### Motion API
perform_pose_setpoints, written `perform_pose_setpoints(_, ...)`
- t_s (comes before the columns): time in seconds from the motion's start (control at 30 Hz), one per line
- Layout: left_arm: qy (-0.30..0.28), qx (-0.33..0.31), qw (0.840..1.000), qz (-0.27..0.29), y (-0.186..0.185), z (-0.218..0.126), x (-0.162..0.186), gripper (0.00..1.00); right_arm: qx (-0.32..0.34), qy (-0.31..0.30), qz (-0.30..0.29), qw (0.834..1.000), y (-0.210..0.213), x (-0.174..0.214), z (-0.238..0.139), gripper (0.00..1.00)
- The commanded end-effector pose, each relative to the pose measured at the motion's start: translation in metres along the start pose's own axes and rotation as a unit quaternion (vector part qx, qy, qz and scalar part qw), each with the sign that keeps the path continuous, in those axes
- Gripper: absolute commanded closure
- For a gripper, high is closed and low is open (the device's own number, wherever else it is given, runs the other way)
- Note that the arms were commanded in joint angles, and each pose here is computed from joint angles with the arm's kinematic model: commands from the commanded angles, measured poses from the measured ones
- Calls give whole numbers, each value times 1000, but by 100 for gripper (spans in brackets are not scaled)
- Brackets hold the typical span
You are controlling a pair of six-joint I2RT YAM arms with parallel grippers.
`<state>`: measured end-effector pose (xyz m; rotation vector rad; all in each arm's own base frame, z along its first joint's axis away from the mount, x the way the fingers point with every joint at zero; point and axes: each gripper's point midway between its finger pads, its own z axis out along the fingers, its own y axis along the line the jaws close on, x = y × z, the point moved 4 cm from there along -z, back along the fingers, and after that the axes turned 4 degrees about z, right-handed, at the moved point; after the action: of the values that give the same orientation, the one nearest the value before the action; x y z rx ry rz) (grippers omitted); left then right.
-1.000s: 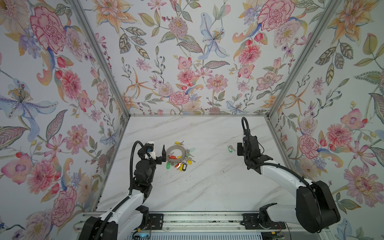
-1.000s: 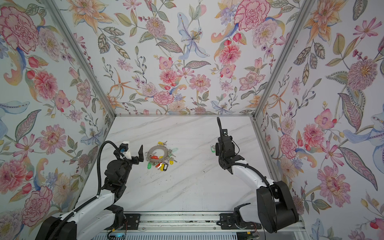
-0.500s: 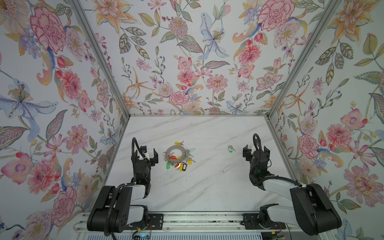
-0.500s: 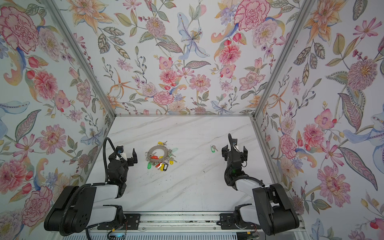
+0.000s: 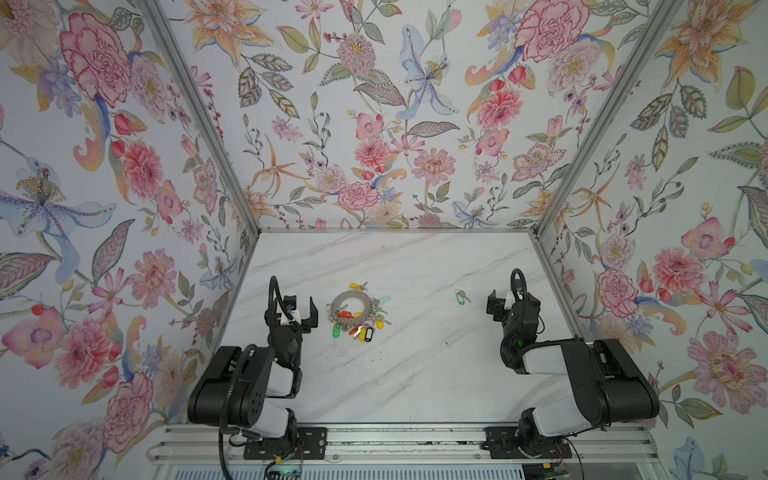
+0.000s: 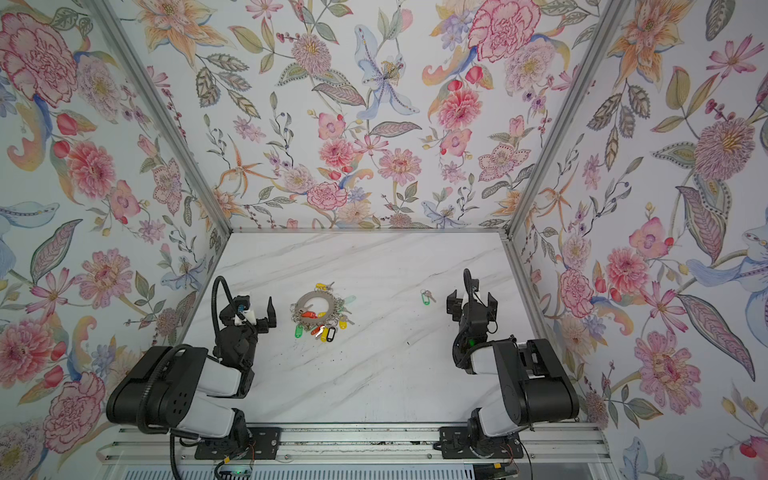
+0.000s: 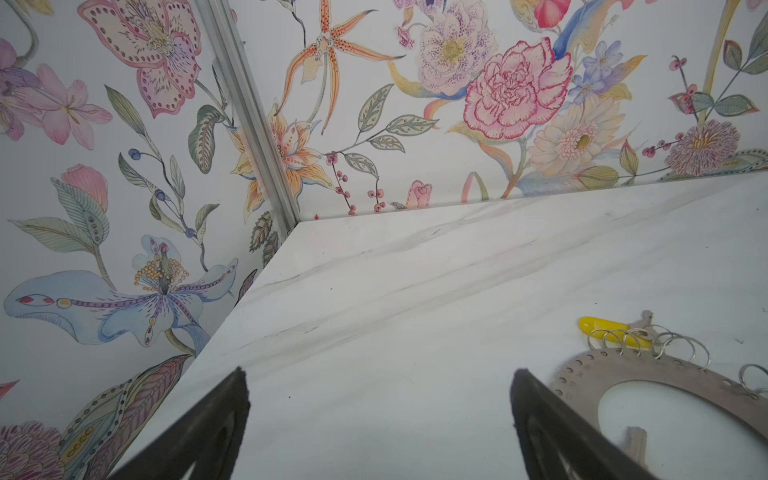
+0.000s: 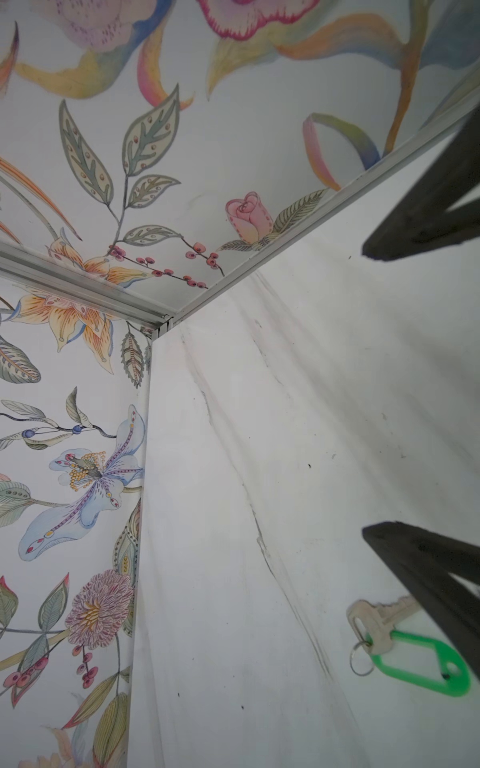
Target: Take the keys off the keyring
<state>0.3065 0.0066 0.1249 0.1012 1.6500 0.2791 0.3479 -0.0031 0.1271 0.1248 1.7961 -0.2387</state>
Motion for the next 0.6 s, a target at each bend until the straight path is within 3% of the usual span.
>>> perform_pose_setpoints(0.0,-40,-2,999,4,4,4,-22,1,-37,10,22,999,4,1,4,1)
perform_pose_setpoints(0.1,-40,3,999,7,2,15,-24,1,-74,-3,39,996,1,13,0,1)
perform_pose_setpoints(0.2,-15,21,1000,15,-4,18,-15,1,-78,-1,30,997,5,11,-1,1)
perform_pose_setpoints(0.57,-21,21,999,16,-4,18,-17,1,-69,-10,25,997,6,10,-4,1)
